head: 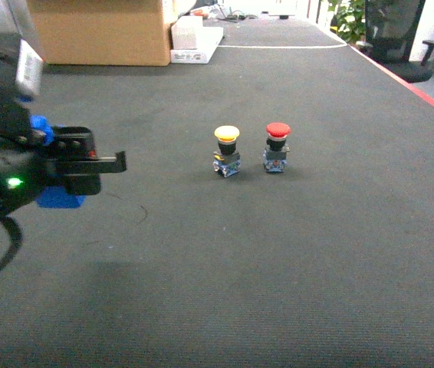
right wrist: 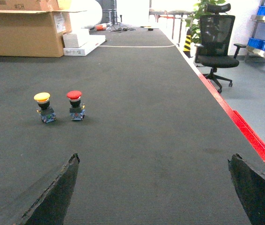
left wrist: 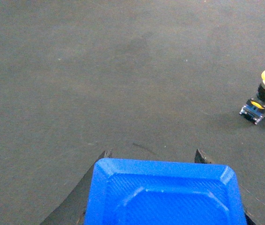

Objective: Pick blue part to blue bin on bottom shelf

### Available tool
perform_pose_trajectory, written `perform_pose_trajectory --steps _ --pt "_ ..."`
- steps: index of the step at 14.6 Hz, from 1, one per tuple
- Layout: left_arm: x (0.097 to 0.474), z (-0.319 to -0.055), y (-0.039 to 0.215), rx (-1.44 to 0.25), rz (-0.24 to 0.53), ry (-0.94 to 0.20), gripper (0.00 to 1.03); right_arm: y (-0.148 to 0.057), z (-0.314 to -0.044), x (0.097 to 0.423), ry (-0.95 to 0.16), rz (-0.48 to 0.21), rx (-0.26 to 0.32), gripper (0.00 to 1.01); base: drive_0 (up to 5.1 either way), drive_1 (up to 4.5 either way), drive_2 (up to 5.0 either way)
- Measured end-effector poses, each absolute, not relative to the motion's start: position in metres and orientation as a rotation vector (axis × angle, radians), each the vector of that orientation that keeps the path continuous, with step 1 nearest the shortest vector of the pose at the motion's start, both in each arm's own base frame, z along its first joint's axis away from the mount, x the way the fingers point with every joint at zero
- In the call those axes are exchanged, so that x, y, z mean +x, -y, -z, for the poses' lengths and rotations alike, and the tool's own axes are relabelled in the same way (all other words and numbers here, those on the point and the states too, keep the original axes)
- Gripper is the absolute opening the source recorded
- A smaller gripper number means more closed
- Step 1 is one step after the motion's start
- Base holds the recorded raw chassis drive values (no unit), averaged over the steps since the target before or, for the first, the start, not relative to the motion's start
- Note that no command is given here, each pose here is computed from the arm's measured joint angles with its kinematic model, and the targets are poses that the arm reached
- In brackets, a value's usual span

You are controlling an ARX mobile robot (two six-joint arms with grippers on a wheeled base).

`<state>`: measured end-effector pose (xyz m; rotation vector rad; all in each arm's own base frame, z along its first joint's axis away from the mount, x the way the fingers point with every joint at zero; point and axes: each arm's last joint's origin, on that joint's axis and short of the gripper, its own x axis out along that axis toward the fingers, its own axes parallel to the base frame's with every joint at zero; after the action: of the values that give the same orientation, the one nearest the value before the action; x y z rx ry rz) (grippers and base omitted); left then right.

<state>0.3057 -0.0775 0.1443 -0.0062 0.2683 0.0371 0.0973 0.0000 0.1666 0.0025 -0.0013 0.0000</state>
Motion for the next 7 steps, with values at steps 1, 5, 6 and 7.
perform_pose_trajectory --steps 1,5,6,7 --pt "0.276 -0.156 0.075 -0.002 -0.043 -0.274 0.44 0.000 -0.167 0.097 0.002 0.000 0.002 0.98 0.0 0.00 0.0" --pt "0.187 -0.210 0.075 -0.010 -0.038 -0.145 0.44 0.000 -0.167 0.097 0.001 0.000 0.002 0.98 0.0 0.00 0.0" --pt "0.171 -0.217 0.067 -0.014 -0.078 -0.126 0.44 0.000 -0.167 0.097 0.001 0.000 0.002 0.98 0.0 0.00 0.0" --pt "0.157 -0.216 0.060 -0.013 -0.104 -0.133 0.44 0.000 -0.167 0.097 0.002 0.000 0.002 0.98 0.0 0.00 0.0"
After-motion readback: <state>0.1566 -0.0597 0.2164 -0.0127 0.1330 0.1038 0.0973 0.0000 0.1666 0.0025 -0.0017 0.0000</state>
